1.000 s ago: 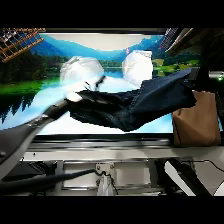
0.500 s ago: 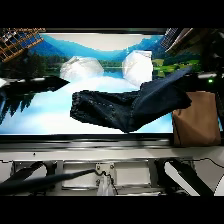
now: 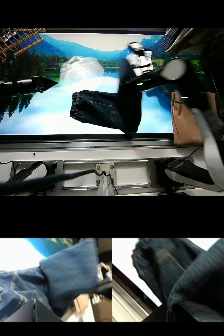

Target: Fold the clothes and pants, and hang the long-sleeved shirts on hangers.

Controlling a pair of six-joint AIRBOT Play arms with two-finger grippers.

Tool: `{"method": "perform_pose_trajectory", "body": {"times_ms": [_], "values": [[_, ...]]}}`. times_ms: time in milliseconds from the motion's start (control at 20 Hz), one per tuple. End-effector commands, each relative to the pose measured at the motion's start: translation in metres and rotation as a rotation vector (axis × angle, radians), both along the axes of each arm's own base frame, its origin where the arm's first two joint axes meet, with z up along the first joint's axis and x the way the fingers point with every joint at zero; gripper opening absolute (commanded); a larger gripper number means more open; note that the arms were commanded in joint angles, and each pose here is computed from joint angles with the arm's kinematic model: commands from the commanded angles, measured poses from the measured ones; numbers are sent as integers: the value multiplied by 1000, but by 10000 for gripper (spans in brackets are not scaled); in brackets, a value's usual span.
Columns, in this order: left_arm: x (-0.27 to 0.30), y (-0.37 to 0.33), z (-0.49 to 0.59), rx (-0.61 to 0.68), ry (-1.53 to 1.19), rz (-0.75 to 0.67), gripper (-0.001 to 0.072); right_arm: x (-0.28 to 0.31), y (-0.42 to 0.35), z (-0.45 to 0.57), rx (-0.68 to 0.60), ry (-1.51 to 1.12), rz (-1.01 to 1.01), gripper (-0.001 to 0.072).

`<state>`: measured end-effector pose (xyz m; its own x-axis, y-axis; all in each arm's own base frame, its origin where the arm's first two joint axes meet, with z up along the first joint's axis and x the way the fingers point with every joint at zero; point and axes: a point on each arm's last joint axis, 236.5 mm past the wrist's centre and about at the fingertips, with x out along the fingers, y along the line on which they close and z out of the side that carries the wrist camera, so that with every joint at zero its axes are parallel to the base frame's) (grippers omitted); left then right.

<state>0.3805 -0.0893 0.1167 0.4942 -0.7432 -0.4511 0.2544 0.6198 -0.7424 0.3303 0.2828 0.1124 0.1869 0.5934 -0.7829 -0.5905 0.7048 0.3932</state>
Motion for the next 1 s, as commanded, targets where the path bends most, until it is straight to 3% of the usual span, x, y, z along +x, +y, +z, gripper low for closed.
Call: {"method": "perform_pose_trajectory", "body": {"times_ms": [0,150,300,400,500,650,750,800,950], "values": [[0,15,-11,30,57,48,18,4,100,-45,9,-38,96,29],[-6,30,-35,130,123,67,18,5,172,-85,-17,-28,179,33],[-5,47,-39,173,126,112,18,2,220,-95,38,39,142,328],[-2,57,-37,175,118,149,18,-10,231,-86,73,65,159,326],[0,59,-37,178,115,157,18,-26,218,-84,17,123,200,307],[0,59,-37,178,113,159,19,-30,157,-78,-177,151,214,159],[0,59,-37,177,114,159,19,2,110,-46,-271,28,127,134],[0,59,-38,177,114,159,19,24,88,-21,-286,-64,57,36],[0,59,-37,176,114,159,18,84,2,59,-274,-263,-197,31]]}}
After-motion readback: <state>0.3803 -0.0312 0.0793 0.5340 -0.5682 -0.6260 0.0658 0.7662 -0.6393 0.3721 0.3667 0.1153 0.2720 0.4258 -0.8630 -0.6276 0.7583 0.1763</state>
